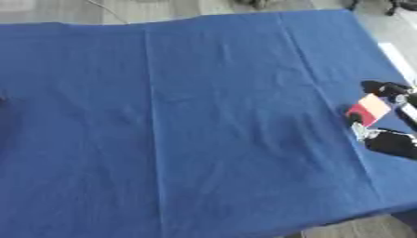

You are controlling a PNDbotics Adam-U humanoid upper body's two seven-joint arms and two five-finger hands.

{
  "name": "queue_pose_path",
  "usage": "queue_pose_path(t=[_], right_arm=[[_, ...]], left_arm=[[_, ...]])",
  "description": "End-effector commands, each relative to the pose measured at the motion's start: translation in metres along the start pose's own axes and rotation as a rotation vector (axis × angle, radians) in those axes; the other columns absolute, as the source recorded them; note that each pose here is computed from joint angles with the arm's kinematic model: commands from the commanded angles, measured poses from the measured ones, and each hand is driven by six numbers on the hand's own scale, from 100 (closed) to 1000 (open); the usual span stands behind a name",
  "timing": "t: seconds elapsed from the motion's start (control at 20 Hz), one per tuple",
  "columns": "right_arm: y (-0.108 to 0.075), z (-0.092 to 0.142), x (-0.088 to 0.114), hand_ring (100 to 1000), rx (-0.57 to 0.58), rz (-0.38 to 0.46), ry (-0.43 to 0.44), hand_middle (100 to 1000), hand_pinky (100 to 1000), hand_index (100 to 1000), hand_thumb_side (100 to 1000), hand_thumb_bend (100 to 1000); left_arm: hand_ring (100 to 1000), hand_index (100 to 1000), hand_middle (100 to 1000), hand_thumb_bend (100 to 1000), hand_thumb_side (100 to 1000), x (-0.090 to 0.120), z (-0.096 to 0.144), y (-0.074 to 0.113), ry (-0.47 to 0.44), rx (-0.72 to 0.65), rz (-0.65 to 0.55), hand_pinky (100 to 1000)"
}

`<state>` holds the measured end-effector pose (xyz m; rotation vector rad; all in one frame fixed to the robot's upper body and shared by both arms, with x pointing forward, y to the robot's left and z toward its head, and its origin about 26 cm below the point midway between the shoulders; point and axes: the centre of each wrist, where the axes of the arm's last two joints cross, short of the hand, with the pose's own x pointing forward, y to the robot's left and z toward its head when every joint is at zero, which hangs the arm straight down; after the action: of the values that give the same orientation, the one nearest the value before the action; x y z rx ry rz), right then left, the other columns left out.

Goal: Pick up the objects with one hand, pass them to the other hand, and then place them into the box on the other side of the table.

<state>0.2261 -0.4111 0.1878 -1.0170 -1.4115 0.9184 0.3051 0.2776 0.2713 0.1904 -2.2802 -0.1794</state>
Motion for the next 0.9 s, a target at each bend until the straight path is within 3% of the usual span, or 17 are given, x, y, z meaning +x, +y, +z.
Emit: queue_pose_path(t=[0.05, 0.15, 0.2, 0.25, 0.4, 0.6, 0.85, 0.9], right_arm=[[-0.006, 0.0, 0.001, 905, 0.046, 0.08, 0.012, 843, 908, 937, 414, 142], [-0.009, -0.001, 0.002, 884, 0.024, 0.079, 0.003, 818, 900, 942, 354, 146], [-0.011, -0.002, 0.002, 877, -0.002, 0.065, -0.007, 812, 896, 944, 371, 100], [-0.015, -0.003, 0.002, 860, -0.031, 0.049, -0.011, 793, 888, 943, 299, 183], [-0.027, -0.006, 0.004, 835, -0.143, 0.014, 0.013, 771, 881, 937, 251, 208], [-0.032, -0.007, 0.005, 844, -0.237, -0.032, 0.085, 782, 886, 953, 326, 184], [-0.033, -0.007, 0.005, 880, -0.232, -0.064, 0.17, 816, 911, 982, 349, 146], [-0.032, -0.007, 0.005, 884, -0.225, -0.065, 0.185, 821, 914, 986, 401, 175]], left_arm=[[798, 895, 775, 138, 857, 0.007, -0.001, 0.0, -0.011, -0.014, -0.016, 891], [797, 890, 774, 131, 858, 0.006, 0.0, 0.0, 0.0, -0.012, -0.024, 891], [797, 890, 774, 130, 857, 0.006, 0.0, 0.001, 0.005, -0.01, -0.029, 891], [796, 889, 772, 124, 853, 0.005, 0.0, 0.001, 0.01, -0.006, -0.034, 890], [788, 883, 766, 112, 848, 0.004, 0.002, 0.002, 0.025, 0.008, -0.052, 887], [784, 879, 759, 102, 850, 0.003, 0.003, 0.002, 0.049, 0.021, -0.067, 885], [781, 872, 753, 100, 853, 0.002, 0.003, 0.002, 0.062, 0.027, -0.074, 884], [781, 870, 751, 100, 851, 0.002, 0.003, 0.002, 0.062, 0.027, -0.075, 884]])
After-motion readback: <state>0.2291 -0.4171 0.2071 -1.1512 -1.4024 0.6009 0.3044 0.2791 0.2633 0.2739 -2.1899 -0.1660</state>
